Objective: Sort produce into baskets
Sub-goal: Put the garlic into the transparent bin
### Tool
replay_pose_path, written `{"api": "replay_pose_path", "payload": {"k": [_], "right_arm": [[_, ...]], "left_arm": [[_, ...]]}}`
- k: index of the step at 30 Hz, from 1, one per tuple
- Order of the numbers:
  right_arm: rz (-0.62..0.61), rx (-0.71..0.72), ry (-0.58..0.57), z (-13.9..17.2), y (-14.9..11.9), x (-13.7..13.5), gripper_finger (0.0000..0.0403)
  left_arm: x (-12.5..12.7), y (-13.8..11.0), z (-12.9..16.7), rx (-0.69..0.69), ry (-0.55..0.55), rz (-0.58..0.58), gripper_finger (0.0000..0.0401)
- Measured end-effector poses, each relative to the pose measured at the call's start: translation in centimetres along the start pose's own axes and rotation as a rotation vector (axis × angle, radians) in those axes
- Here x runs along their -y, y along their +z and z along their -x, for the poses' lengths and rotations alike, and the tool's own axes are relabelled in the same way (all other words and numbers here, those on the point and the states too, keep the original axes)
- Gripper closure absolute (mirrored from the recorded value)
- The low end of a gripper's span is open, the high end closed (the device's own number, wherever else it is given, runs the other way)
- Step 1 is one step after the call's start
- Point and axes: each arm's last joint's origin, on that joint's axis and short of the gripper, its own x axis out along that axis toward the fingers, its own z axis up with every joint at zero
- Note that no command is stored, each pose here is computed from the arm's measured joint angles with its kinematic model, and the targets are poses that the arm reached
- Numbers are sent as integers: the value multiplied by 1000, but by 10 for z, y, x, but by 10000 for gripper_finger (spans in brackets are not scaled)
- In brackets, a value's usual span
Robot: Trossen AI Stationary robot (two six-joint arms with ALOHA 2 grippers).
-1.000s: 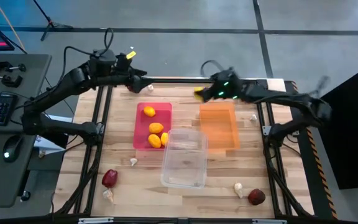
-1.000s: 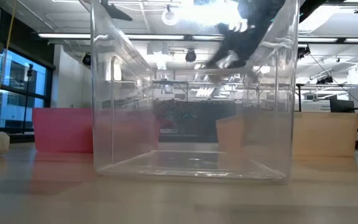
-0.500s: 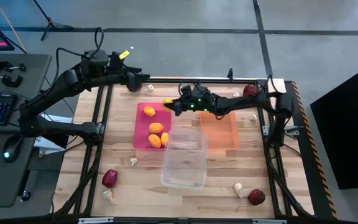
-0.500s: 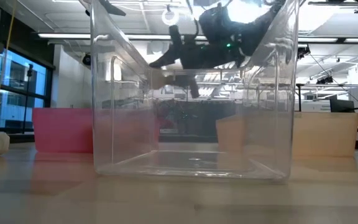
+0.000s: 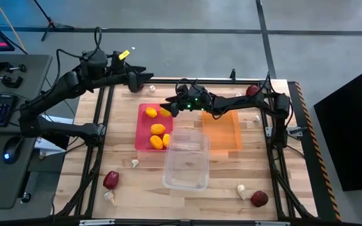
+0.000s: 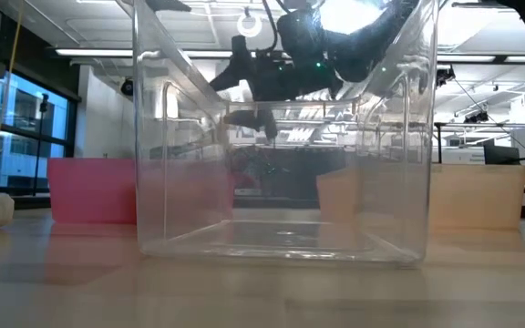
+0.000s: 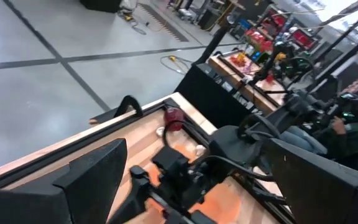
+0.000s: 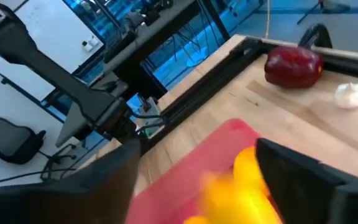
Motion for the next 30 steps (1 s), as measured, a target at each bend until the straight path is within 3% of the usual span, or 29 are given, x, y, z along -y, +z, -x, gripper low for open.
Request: {"api": "replay_pose_path", "payload": {"k": [5, 9, 12, 17, 22, 26, 30], "right_arm": [[85, 1, 38, -2, 21, -3, 13], [160, -52, 189, 7, 55, 3, 18], [184, -106, 262, 28, 83, 13, 25], [235, -210, 94, 78, 102, 38, 24], [299, -215, -34, 135, 114, 39, 24], [346, -169, -107, 166, 114, 32, 25], [360, -146, -187, 181, 106, 32, 25]], "left_arm": [[6, -3, 0, -9, -29, -2, 29], [14, -13, 1, -75, -56, -80, 29], [20, -40, -3, -227, -75, -145, 29], [26, -115, -12, -496, -37, -75, 29], [30, -194, -2, -718, 52, 63, 29], [34, -232, 17, -838, 132, 148, 29], [38, -258, 23, -903, 206, 126, 29]]}}
